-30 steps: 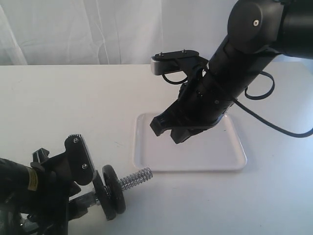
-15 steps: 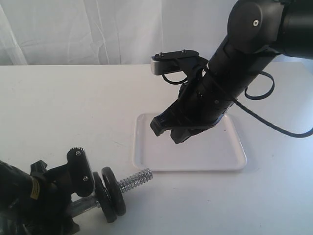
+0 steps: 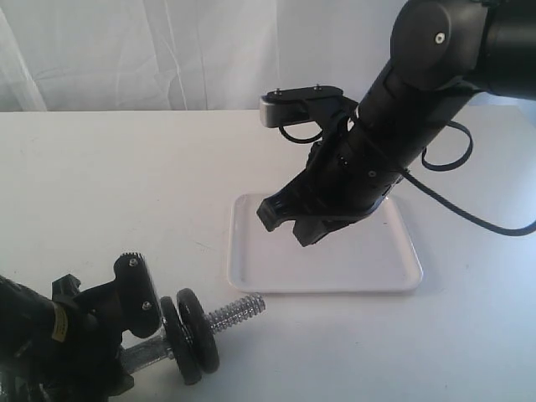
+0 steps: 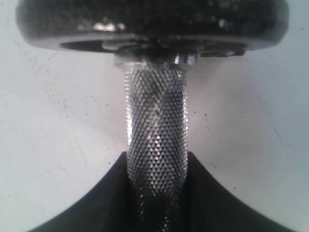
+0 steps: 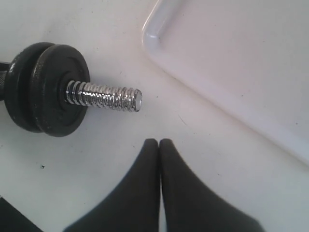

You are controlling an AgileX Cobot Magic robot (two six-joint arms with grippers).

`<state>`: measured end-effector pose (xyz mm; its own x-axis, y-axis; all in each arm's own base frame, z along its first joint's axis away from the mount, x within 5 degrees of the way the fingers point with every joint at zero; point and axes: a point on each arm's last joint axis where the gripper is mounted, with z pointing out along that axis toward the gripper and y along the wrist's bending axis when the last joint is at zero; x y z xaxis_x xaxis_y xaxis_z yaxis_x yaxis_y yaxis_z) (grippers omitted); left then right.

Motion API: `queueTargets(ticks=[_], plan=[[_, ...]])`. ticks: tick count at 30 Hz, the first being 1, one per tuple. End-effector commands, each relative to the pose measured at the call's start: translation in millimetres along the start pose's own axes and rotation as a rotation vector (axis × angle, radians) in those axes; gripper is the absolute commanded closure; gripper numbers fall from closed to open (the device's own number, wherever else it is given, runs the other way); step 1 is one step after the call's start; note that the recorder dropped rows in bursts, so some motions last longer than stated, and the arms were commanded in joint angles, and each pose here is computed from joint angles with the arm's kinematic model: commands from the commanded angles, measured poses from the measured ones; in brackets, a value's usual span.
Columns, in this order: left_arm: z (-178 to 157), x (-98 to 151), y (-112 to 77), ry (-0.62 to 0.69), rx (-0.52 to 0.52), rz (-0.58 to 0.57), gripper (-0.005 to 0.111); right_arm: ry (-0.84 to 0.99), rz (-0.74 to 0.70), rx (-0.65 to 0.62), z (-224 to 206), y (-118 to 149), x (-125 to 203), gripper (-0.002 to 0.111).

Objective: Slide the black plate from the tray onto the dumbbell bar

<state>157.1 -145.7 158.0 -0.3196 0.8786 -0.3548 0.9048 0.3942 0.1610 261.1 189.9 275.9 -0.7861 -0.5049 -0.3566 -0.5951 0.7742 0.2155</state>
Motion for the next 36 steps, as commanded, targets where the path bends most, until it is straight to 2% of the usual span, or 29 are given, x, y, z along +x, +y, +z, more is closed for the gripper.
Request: queueTargets(ticks=[1,12,19,26,36], plan=[[-3.0,-8.2,2.0,-0.042,-0.017,0.009,0.107,-0.068,-0.01,0.011,-23.2,3.3,1.1,0.108],[-7.2,-16.9,5.8,-0.06,-0.022,0.002,0.107,-0.23,0.015,0.209,-88.8,0.7,20.3,0.108],[-19.4,-22.5,8.4,-0.147,-0.067,0.034,0.107,-0.245,0.02,0.227,-99.7,1.8,36.0,0.108],[-26.2,-26.3,10.3,-0.205,-0.097,0.036,0.107,-0.265,0.097,0.384,-116.4,-9.5,47.1,0.108],[-28.3,-33.2,13.8,-0.283,-0.138,0.035,0.107,-0.339,0.136,0.454,-138.4,-11.3,63.0,0.108]])
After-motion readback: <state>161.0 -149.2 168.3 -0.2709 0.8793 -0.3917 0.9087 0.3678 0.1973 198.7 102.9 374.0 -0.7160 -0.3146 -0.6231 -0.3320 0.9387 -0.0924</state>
